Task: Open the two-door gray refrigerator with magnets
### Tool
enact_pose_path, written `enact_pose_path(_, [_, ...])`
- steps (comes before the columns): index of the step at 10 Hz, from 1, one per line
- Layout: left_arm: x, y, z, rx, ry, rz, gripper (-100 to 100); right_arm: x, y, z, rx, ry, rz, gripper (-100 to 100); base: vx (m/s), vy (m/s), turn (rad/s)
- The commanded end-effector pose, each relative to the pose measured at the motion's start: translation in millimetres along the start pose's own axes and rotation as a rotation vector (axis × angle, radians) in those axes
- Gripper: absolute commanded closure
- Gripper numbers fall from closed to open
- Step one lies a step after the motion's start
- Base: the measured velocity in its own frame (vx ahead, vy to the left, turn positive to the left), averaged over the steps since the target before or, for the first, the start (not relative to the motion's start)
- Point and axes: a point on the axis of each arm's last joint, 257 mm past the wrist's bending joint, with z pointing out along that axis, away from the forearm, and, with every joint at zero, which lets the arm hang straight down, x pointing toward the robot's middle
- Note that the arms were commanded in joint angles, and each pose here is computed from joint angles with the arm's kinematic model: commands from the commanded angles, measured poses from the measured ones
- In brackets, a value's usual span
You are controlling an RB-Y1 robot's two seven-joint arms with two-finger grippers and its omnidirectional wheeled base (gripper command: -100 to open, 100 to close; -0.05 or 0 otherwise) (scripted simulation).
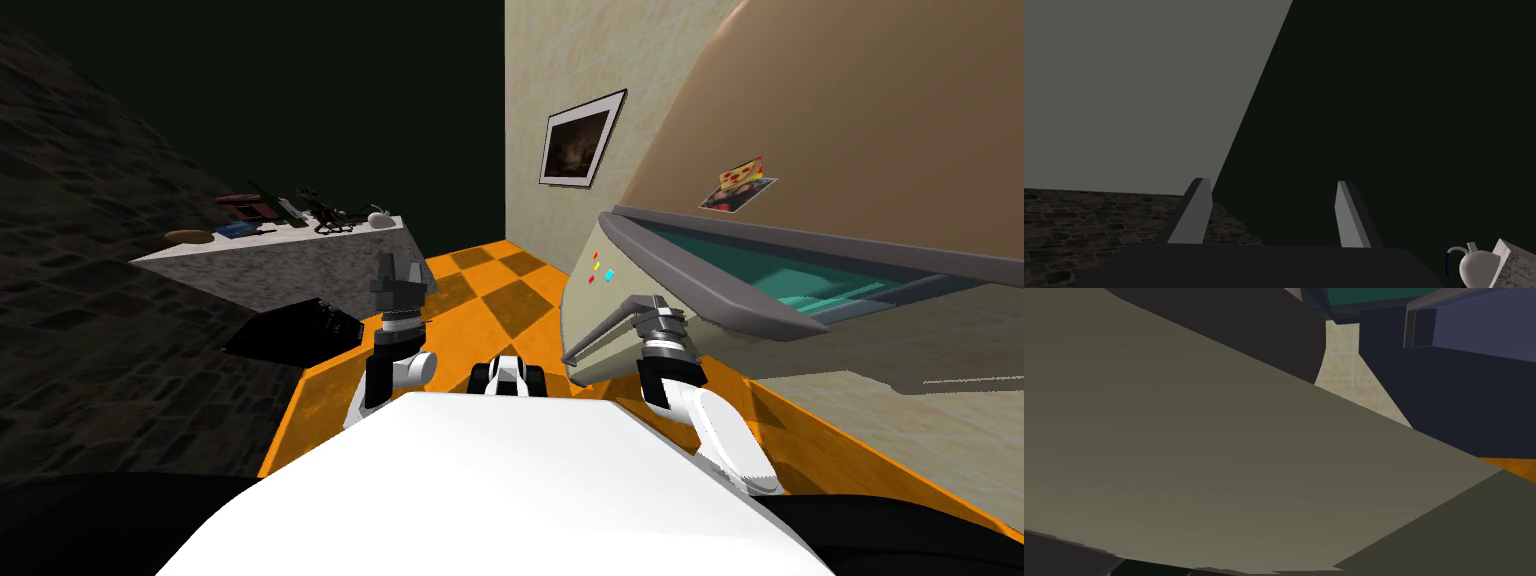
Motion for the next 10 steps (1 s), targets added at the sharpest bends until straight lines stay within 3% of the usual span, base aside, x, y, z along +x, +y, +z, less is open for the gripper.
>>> enact_pose_path(1, [0.0, 0.0, 0.0, 0.000, 0.000, 0.000, 0, 14.1, -9, -1.2, 0.019, 0.049, -0.012, 100, 0.141, 0.276, -0.031])
enact_pose_path(4, [0.0, 0.0, 0.0, 0.000, 0.000, 0.000, 0, 23.3, -10, -4.2, 0.021, 0.081, -0.019, 100, 0.137, 0.240, -0.025])
enact_pose_path(5, [0.0, 0.0, 0.0, 0.000, 0.000, 0.000, 0, 32.5, -12, -7.4, 0.023, 0.114, -0.026, 100, 0.166, 0.241, -0.036])
enact_pose_path(6, [0.0, 0.0, 0.0, 0.000, 0.000, 0.000, 0, 34.6, -15, -15.1, 0.004, 0.099, -0.020, -100, 0.106, 0.131, -0.067])
enact_pose_path(10, [-0.1, 0.0, 0.1, 0.000, 0.000, 0.000, 0, 39.7, -33, -25.1, 0.006, 0.095, -0.017, -100, 0.029, -0.027, -0.030])
